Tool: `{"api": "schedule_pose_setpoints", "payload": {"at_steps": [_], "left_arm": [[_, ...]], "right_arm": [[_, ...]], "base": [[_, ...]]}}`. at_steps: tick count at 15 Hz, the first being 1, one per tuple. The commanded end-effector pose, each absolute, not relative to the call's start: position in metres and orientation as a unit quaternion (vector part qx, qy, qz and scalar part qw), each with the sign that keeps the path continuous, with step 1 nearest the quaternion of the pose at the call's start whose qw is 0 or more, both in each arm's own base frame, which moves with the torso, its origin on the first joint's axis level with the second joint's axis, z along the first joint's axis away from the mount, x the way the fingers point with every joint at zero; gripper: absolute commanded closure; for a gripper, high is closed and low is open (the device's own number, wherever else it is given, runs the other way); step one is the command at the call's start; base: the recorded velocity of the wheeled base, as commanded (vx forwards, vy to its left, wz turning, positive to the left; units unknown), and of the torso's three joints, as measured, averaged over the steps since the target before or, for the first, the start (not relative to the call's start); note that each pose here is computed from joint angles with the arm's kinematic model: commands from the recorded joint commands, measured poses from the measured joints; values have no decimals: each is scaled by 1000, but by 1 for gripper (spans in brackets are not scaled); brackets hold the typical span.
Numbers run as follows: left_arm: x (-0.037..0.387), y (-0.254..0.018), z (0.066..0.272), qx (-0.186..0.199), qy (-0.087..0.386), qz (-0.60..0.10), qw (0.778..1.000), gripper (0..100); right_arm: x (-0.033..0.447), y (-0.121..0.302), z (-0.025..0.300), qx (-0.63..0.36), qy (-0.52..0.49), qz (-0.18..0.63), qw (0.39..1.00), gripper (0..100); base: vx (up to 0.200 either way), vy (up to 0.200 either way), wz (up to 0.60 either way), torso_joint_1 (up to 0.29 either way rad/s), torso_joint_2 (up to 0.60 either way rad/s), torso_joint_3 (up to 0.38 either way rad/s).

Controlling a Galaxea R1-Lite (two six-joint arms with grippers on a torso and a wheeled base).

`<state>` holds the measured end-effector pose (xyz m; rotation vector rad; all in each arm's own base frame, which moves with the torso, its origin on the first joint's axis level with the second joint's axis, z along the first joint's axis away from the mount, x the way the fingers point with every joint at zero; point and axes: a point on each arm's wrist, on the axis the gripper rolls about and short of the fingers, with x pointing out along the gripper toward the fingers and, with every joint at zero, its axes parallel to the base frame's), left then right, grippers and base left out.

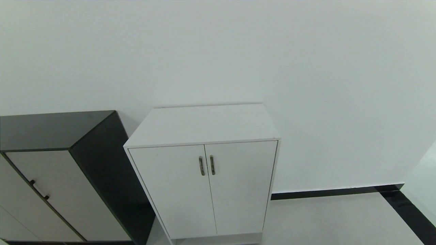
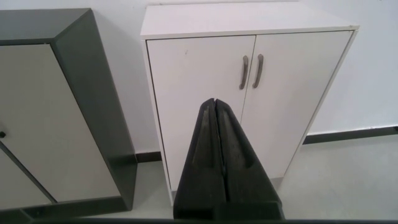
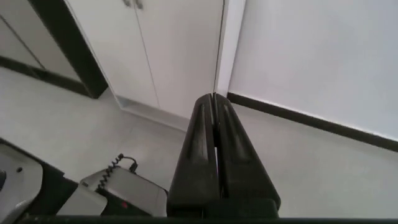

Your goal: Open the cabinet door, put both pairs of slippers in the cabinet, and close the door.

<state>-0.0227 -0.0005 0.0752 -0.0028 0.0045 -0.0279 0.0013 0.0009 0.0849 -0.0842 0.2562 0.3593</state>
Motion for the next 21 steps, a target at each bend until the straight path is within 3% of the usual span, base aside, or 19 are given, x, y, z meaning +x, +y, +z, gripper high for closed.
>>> {"api": "schedule_pose_setpoints", "payload": {"at_steps": [1, 4, 8, 12, 21], "left_arm": [[-23, 0, 75, -2, 3, -14, 1000, 100], [-23, -1, 75, -2, 3, -15, 1000, 100], [-23, 0, 75, -2, 3, -14, 1000, 100], [-23, 0, 75, -2, 3, -14, 1000, 100], [-23, -1, 75, -1, 3, -15, 1000, 100]], "right_arm": [[-2, -1, 85, -16, 108, 103, 989, 100], [-10, -1, 85, -8, 66, -26, 997, 100], [-16, 0, 84, -27, 24, -81, 996, 100], [-16, -1, 77, -6, 47, 41, 998, 100], [-15, -2, 78, -11, 51, 12, 999, 100]], "base": [[0, 0, 0, 0, 0, 0], [0, 0, 0, 0, 0, 0], [0, 0, 0, 0, 0, 0], [0, 0, 0, 0, 0, 0], [0, 0, 0, 0, 0, 0]]}}
